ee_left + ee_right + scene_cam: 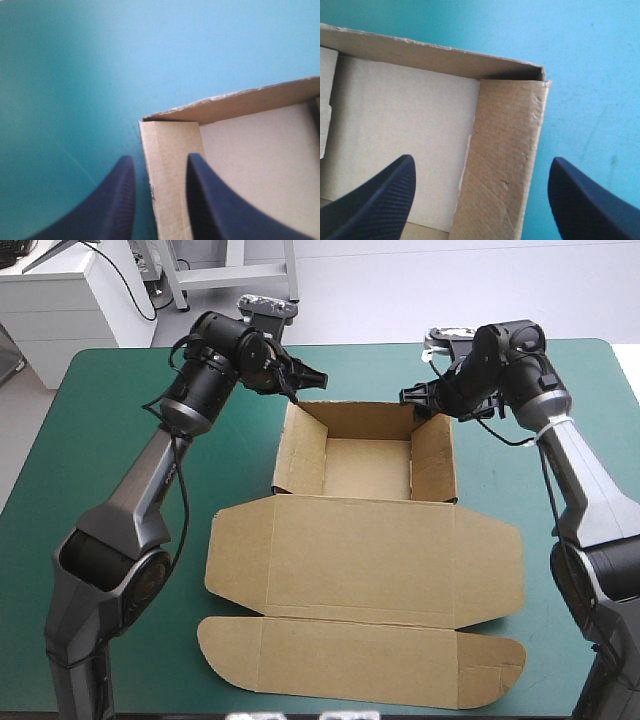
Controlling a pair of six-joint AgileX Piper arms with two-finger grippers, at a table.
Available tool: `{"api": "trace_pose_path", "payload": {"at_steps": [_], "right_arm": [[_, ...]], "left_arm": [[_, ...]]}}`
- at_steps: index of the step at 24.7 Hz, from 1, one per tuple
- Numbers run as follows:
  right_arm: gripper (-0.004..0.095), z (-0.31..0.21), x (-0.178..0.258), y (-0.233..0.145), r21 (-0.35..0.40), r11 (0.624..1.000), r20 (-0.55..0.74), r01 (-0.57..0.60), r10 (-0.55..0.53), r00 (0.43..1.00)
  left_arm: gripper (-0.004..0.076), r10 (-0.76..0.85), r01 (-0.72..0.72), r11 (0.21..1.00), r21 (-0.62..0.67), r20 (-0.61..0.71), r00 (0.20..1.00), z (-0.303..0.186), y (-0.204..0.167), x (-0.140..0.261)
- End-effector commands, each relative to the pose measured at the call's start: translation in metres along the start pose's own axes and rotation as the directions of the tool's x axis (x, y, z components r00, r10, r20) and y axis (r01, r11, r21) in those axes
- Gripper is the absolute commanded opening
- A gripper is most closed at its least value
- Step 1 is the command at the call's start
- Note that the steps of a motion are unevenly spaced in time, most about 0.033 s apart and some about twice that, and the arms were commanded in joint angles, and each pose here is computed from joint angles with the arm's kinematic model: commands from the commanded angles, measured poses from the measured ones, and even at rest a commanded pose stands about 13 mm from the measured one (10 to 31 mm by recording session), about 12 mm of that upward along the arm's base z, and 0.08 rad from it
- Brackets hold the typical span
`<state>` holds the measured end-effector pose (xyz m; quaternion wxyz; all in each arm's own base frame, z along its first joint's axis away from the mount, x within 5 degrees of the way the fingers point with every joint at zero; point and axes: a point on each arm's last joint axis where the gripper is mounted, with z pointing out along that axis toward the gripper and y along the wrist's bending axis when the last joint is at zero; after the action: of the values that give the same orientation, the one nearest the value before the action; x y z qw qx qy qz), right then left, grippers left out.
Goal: Fold the box
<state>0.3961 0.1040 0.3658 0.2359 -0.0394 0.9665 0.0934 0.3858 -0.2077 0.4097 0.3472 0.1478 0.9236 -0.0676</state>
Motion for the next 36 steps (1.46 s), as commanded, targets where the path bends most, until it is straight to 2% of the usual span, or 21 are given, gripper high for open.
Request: {"api": "trace_pose_path", "payload": {"at_steps": [1,7,12,20,23,30,31,32,35,36], "right_arm": [[0.0681,-0.050,-0.002,0.000,-0.016,1.000,0.116,-0.004,0.006,0.993],[0.0681,-0.057,0.005,-0.004,0.011,1.000,0.116,-0.018,0.017,0.993],[0.0678,-0.034,0.016,-0.011,0.057,0.997,0.034,-0.045,0.043,0.998],[0.0678,0.011,0.026,-0.015,0.060,0.996,-0.037,-0.058,0.060,0.997],[0.0677,0.033,0.026,-0.017,0.064,0.996,-0.088,-0.064,0.069,0.994],[0.0666,0.068,0.036,-0.021,0.089,0.994,-0.240,-0.069,0.088,0.967],[0.0635,0.069,0.038,-0.021,0.091,0.993,-0.251,-0.068,0.089,0.964],[0.0537,0.069,0.038,-0.021,0.093,0.993,-0.250,-0.067,0.089,0.964],[0.0039,0.060,0.030,-0.020,0.088,0.995,-0.210,-0.043,0.061,0.976],[-0.0011,0.056,0.027,-0.019,0.087,0.995,-0.196,-0.044,0.060,0.979]], "left_arm": [[-0.0001,0.011,-0.011,1.000,0.006,0.121,0.993,-0.077,0.009,-0.006],[-0.0008,0.024,-0.035,0.999,0.042,0.224,0.974,-0.144,0.012,0.004],[-0.0008,0.028,-0.037,0.998,0.043,0.188,0.982,-0.174,0.021,0.037],[-0.0008,0.034,-0.041,0.994,0.098,0.081,0.996,-0.202,0.035,0.138],[-0.0008,0.036,-0.041,0.995,0.095,0.054,0.998,-0.205,0.045,0.198],[-0.0008,0.036,-0.044,0.994,0.100,0.081,0.996,-0.187,0.059,0.296],[-0.0008,0.034,-0.042,0.994,0.100,0.081,0.996,-0.183,0.061,0.305],[-0.0008,0.031,-0.040,0.994,0.104,0.080,0.996,-0.180,0.062,0.316],[-0.0008,0.028,-0.036,0.993,0.111,0.070,0.997,-0.174,0.063,0.334],[-0.0008,0.027,-0.035,0.993,0.113,0.071,0.997,-0.174,0.063,0.336]]}}
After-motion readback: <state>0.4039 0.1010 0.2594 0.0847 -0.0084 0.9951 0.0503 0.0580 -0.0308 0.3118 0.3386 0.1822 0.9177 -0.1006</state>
